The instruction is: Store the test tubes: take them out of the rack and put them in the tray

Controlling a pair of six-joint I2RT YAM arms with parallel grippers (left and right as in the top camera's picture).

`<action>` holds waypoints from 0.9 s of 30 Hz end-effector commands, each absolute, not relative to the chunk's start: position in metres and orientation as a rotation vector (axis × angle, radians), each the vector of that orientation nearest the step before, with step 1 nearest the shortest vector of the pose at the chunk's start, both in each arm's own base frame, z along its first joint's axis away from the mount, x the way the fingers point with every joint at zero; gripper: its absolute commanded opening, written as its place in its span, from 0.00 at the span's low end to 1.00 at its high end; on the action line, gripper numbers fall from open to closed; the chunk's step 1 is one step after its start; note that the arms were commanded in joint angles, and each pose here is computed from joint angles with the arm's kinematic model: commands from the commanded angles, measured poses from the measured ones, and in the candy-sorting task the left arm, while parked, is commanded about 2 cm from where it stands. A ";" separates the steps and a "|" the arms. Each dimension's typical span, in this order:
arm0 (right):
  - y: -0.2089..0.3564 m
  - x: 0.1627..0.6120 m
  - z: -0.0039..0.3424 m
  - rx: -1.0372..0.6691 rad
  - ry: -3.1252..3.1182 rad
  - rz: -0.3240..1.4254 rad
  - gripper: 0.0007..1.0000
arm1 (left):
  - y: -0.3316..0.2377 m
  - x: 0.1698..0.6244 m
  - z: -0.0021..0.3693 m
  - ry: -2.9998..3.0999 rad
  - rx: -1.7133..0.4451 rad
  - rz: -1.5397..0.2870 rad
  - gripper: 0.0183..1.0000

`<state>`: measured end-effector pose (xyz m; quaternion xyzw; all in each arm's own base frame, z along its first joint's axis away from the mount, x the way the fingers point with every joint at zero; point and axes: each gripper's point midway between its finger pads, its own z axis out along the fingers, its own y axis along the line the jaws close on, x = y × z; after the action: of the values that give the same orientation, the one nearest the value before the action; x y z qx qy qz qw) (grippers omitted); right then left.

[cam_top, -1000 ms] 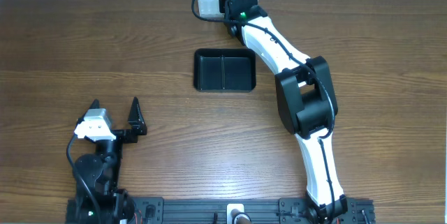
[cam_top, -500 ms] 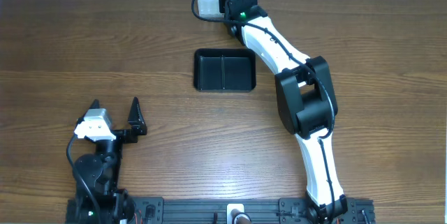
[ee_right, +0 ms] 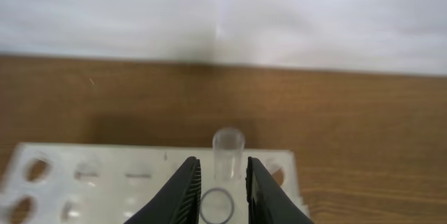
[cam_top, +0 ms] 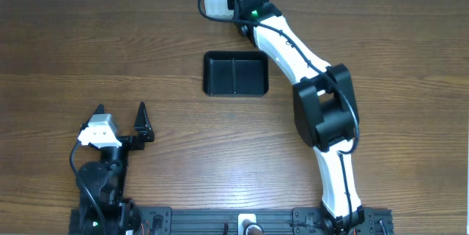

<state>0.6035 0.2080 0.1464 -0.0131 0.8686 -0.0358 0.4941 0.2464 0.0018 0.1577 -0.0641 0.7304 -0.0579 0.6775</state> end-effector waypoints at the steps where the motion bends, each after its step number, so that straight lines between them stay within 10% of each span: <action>1: 0.211 0.598 0.221 -0.010 1.997 -0.043 0.22 | -0.001 0.246 0.156 1.645 -0.115 -0.129 1.00; 12: 0.206 0.570 0.255 -0.033 2.027 -0.049 0.22 | -0.001 0.246 0.156 1.645 -0.115 -0.130 1.00; 22: 0.195 0.578 0.224 -0.031 2.085 -0.091 0.79 | -0.001 0.246 0.156 1.645 -0.115 -0.129 1.00; 27: 0.196 0.584 0.223 -0.021 2.063 -0.082 0.86 | -0.001 0.246 0.156 1.645 -0.115 -0.130 1.00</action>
<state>0.5754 0.1993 0.2271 -0.0151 0.8603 -0.0294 0.5087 0.2464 0.0013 0.1577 -0.0630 0.7305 -0.0587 0.6774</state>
